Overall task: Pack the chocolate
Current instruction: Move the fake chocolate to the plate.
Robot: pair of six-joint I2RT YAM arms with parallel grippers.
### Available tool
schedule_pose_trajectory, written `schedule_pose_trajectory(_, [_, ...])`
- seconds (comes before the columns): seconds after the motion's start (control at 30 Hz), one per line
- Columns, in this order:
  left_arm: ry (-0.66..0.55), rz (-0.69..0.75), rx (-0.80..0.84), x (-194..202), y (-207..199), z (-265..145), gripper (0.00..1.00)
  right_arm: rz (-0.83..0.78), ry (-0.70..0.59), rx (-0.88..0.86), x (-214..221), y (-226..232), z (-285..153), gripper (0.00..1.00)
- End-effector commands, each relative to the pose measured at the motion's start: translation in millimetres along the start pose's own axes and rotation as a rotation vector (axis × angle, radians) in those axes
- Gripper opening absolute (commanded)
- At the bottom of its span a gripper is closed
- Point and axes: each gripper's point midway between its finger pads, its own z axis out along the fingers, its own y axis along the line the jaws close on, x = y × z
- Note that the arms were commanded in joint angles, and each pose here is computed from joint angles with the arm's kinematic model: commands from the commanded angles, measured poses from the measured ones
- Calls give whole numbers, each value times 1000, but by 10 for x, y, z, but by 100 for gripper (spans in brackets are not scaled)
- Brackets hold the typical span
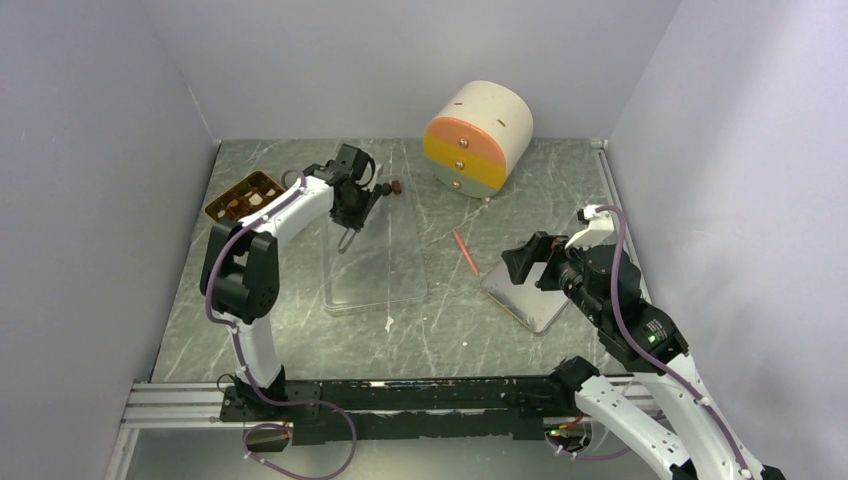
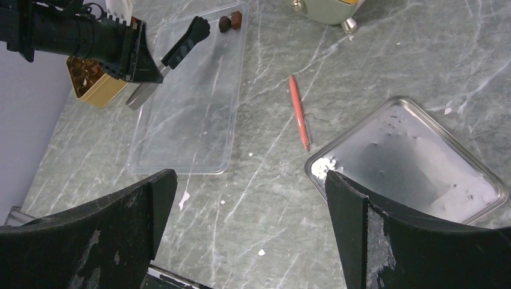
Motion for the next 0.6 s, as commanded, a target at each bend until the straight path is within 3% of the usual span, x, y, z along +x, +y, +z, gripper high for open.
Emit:
schedule_pose_trajectory(0.0, [-73, -55, 72, -240, -162, -175, 28, 19, -32, -37, -73, 81, -12, 100])
schedule_pose_trajectory(0.33, [-57, -75, 97, -246, -376, 21, 30, 14, -31, -31, -82, 73, -21, 99])
schedule_pose_trajectory(0.57, [-32, -86, 19, -273, -271, 133, 33, 13, -32, -29, -81, 68, -24, 99])
